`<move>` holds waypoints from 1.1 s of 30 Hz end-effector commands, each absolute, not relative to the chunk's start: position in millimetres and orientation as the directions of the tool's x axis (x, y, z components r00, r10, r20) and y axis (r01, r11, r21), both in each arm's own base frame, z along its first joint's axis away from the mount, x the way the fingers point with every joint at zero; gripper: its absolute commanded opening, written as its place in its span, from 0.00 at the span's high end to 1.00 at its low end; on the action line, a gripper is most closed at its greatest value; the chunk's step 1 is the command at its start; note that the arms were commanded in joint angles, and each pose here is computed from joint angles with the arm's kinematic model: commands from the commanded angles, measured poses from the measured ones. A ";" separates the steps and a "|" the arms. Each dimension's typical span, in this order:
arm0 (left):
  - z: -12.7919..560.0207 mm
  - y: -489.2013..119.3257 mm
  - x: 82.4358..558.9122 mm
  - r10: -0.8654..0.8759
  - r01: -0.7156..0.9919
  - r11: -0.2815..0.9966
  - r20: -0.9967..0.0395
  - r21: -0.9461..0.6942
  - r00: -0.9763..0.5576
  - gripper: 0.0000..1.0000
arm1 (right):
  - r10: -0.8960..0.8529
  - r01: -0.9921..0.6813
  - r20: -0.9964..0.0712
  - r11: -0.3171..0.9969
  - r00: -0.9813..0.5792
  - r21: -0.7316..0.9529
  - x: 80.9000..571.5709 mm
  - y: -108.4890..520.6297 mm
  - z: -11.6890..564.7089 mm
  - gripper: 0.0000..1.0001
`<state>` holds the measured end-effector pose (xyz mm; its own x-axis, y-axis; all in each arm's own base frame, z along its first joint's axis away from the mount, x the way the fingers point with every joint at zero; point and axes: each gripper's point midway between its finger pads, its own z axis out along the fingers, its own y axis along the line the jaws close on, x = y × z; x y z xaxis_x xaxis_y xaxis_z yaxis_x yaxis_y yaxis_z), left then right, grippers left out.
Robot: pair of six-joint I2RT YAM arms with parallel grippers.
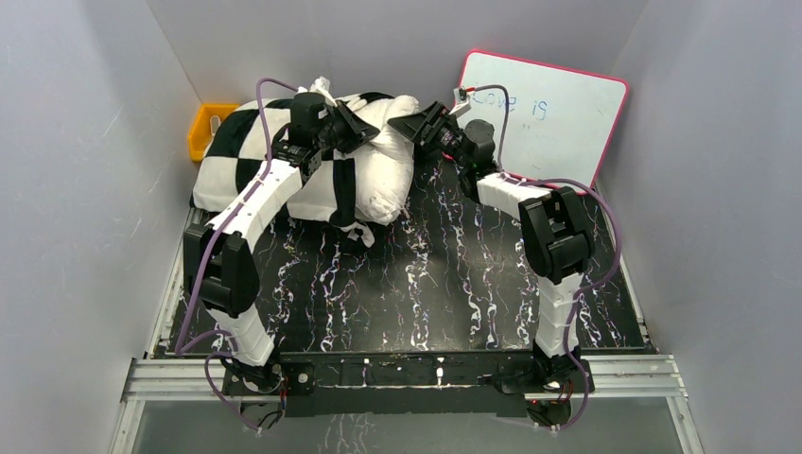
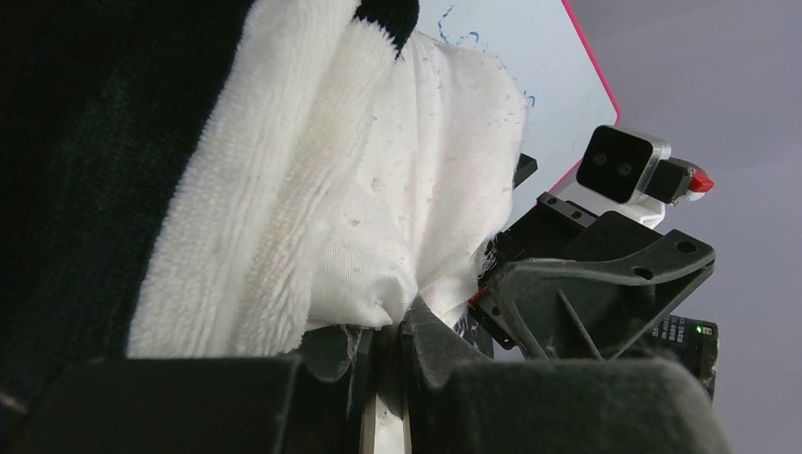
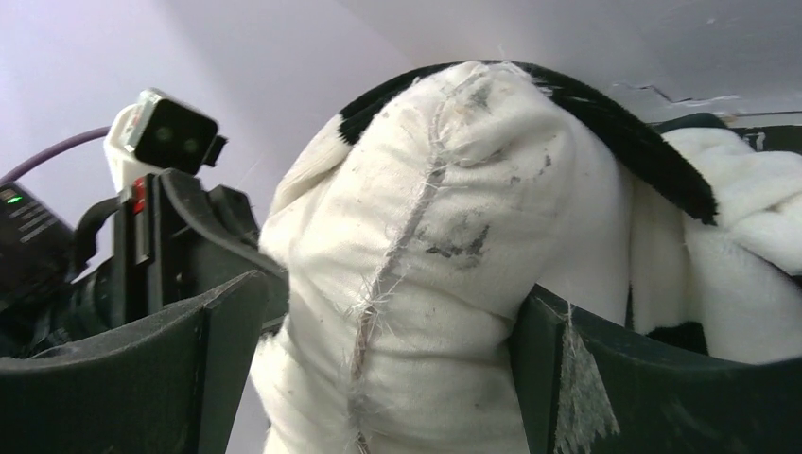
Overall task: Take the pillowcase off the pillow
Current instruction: Remove the pillow from the pillowcase.
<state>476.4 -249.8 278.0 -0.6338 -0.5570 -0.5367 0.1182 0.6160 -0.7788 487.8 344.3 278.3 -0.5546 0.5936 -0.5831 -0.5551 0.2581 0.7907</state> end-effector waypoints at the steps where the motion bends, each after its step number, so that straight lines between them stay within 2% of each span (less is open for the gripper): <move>1: 321.7 -259.0 476.7 -0.559 0.235 0.553 -0.566 -0.799 -0.606 1.00 | 0.498 -0.817 -0.695 -0.048 -0.519 0.575 413.2 364.6 377.7 0.01; 4: 318.0 -261.3 478.6 -0.557 0.232 0.545 -0.555 -0.806 -0.618 1.00 | 0.432 -0.809 -0.714 -0.071 -0.552 0.583 411.3 371.8 376.0 0.01; 6: 315.6 -264.4 477.5 -0.549 0.235 0.535 -0.545 -0.811 -0.633 1.00 | 0.424 -0.791 -0.708 -0.035 -0.565 0.611 419.1 374.8 370.3 0.01; 10: 312.0 -274.2 466.9 -0.510 0.266 0.521 -0.545 -0.811 -0.665 1.00 | 0.401 -0.719 -0.718 0.181 -0.569 0.671 451.2 385.0 337.8 0.01; 13: 305.8 -277.7 458.7 -0.482 0.279 0.523 -0.550 -0.805 -0.682 1.00 | 0.406 -0.704 -0.732 0.248 -0.548 0.665 460.6 387.9 323.4 0.01; 24: 269.5 -289.8 425.4 -0.425 0.256 0.521 -0.508 -0.814 -0.749 1.00 | 0.464 -0.671 -0.685 0.229 -0.561 0.705 487.5 398.8 323.9 0.02; 26: 267.7 -288.1 422.0 -0.431 0.257 0.518 -0.509 -0.816 -0.745 1.00 | 0.467 -0.669 -0.681 0.224 -0.564 0.708 490.4 400.1 324.7 0.12; 27: 268.5 -287.1 421.1 -0.435 0.259 0.518 -0.512 -0.815 -0.741 1.00 | 0.458 -0.673 -0.682 0.216 -0.570 0.707 489.7 402.3 324.2 0.21; 30: 271.7 -284.3 421.9 -0.444 0.270 0.525 -0.531 -0.807 -0.722 1.00 | 0.424 -0.673 -0.680 0.196 -0.598 0.714 488.2 408.3 318.0 0.40; 31: 274.8 -283.5 423.0 -0.447 0.277 0.529 -0.541 -0.802 -0.713 1.00 | 0.414 -0.672 -0.680 0.193 -0.605 0.715 487.0 409.7 315.7 0.49; 33: 281.5 -282.6 425.0 -0.453 0.298 0.529 -0.561 -0.794 -0.693 1.00 | 0.390 -0.678 -0.686 0.184 -0.614 0.711 483.1 410.8 312.1 0.77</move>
<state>459.5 -256.8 239.0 -0.6713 -0.5248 -0.5234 0.1442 0.6002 -0.7867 512.8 379.2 242.3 -0.6780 0.4051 -0.6133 -0.5129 0.3369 0.7896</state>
